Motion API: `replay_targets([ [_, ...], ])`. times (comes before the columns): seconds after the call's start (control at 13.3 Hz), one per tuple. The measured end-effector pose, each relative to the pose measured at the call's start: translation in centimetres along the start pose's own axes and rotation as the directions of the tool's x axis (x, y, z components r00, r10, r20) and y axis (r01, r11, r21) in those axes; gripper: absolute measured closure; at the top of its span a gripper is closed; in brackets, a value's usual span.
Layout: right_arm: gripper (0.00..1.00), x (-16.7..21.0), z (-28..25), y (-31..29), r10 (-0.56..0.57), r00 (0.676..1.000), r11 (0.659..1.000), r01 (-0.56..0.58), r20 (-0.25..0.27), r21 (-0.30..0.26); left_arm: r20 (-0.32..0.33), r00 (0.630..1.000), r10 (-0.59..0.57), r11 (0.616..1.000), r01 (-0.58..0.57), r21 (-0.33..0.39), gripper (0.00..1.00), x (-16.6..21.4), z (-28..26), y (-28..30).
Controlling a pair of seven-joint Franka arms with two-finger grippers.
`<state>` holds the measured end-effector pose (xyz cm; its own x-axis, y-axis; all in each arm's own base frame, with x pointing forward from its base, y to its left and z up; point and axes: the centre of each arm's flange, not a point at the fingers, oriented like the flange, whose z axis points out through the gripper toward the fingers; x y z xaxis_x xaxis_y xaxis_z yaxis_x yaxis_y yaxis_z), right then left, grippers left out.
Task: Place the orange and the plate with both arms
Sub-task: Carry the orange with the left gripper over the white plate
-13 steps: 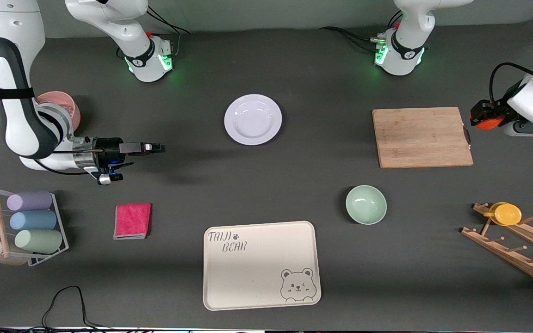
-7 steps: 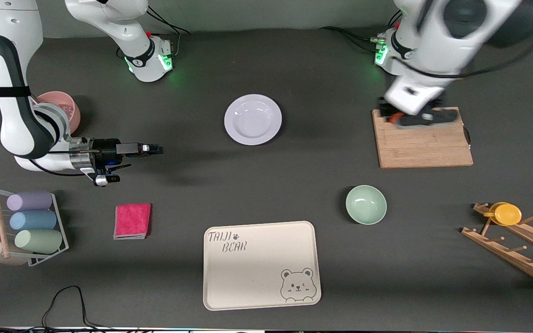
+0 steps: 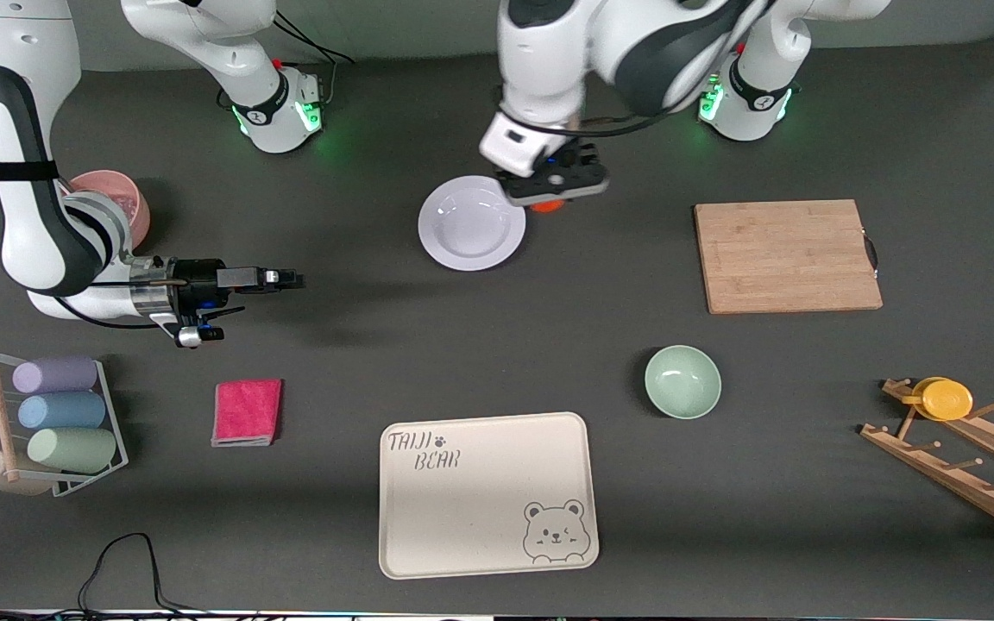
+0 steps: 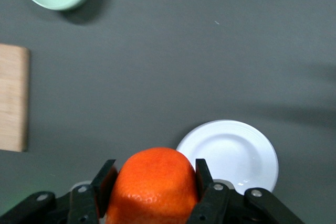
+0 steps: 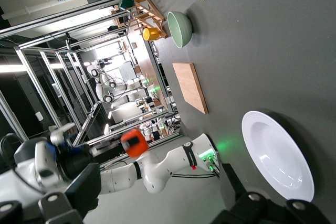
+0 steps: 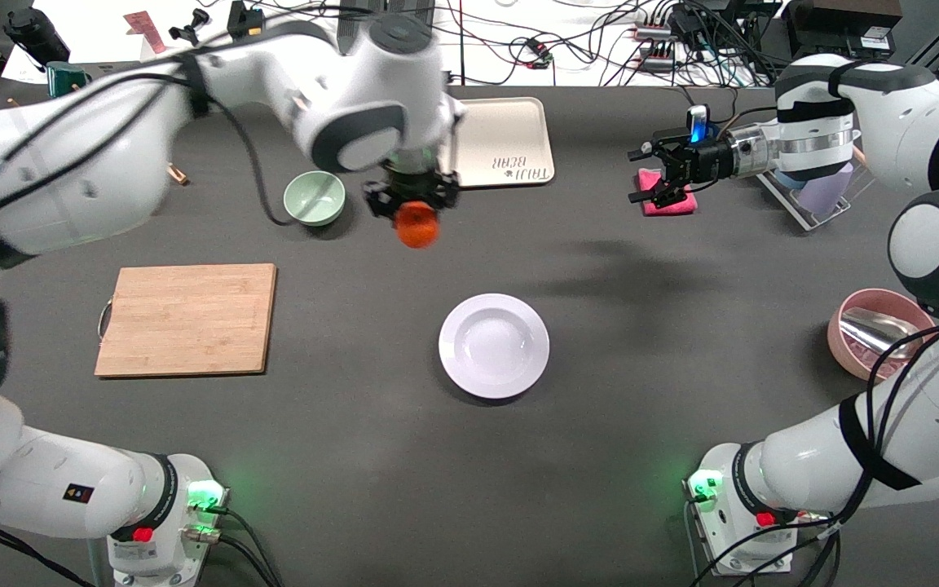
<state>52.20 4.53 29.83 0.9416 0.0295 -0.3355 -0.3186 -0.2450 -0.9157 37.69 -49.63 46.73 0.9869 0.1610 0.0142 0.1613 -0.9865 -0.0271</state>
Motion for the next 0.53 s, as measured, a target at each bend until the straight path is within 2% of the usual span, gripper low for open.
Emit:
replay_targets([
  [0.3,0.00,-0.3,0.1,1.5,-0.009,1.000,1.000,0.009,-0.003,-0.003,0.032,0.999,0.010,1.000,-0.010,0.008,0.34,-6.4,4.4,6.6],
  [0.53,0.00,-1.0,0.5,3.5,-0.037,0.999,0.999,0.037,0.002,0.003,0.045,0.999,0.022,1.000,-0.021,-0.021,0.34,-7.3,8.1,8.6],
])
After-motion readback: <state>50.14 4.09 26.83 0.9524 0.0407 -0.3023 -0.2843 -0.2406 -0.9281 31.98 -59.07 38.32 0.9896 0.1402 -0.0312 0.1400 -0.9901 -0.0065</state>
